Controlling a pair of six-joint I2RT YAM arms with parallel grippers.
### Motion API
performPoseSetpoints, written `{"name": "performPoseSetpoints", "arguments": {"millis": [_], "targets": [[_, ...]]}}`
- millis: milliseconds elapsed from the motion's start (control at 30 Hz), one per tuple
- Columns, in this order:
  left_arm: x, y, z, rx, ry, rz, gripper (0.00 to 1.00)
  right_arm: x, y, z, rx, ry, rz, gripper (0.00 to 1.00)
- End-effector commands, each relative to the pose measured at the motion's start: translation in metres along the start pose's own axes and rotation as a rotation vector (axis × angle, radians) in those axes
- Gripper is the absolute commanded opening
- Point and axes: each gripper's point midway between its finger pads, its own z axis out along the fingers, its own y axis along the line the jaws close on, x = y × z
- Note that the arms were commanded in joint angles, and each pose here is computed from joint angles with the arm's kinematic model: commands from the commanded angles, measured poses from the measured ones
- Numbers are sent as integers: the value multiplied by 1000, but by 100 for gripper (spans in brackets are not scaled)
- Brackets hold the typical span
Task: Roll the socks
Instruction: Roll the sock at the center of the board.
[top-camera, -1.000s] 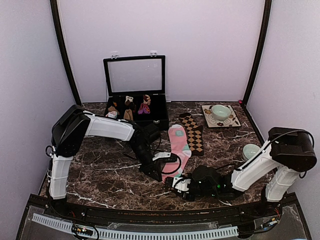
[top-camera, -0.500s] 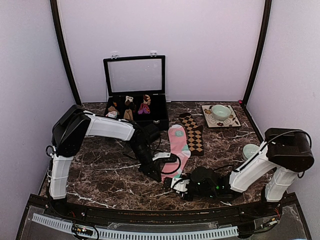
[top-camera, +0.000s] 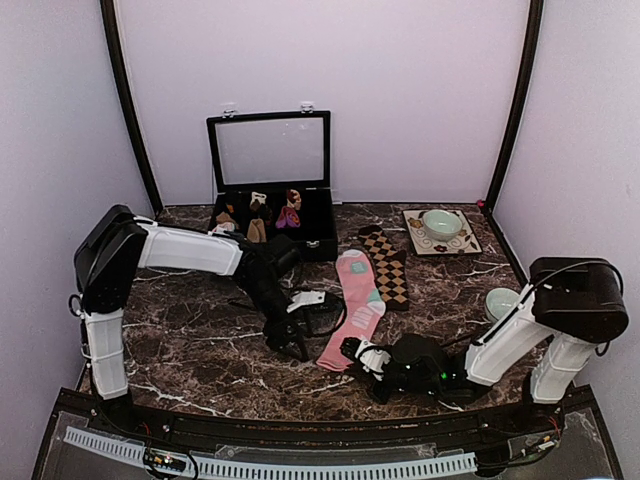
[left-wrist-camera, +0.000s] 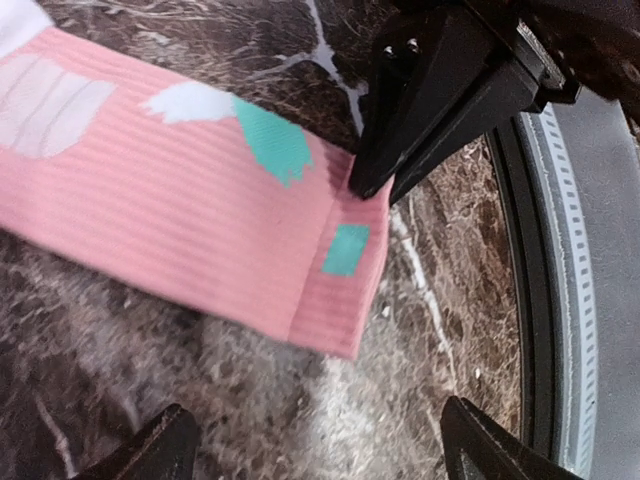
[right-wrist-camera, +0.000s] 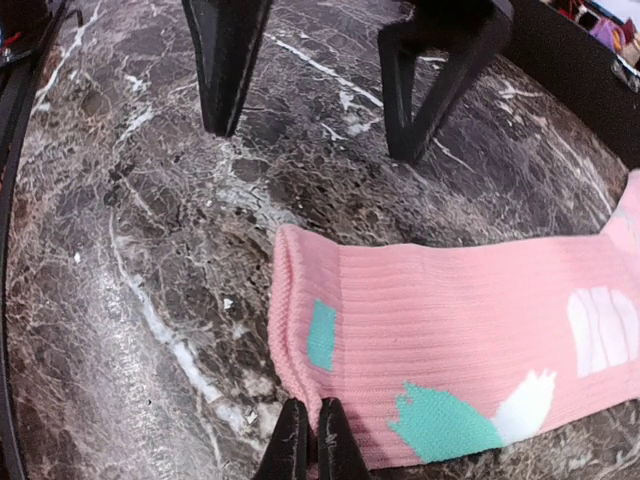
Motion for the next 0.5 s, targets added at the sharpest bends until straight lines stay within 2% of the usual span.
{"name": "performPoseSetpoints", "arguments": {"millis": [0, 167, 467], "targets": [[-8, -1, -33, -140, -64, 118, 88, 2, -4, -6, -45, -10, 271, 0], [-17, -19, -50, -233, -140, 289, 93, 13, -17, -5, -66, 48, 490, 0], [-20, -44, -10, -184, -12, 508, 78, 45, -28, -3, -79, 203, 862, 0]]}}
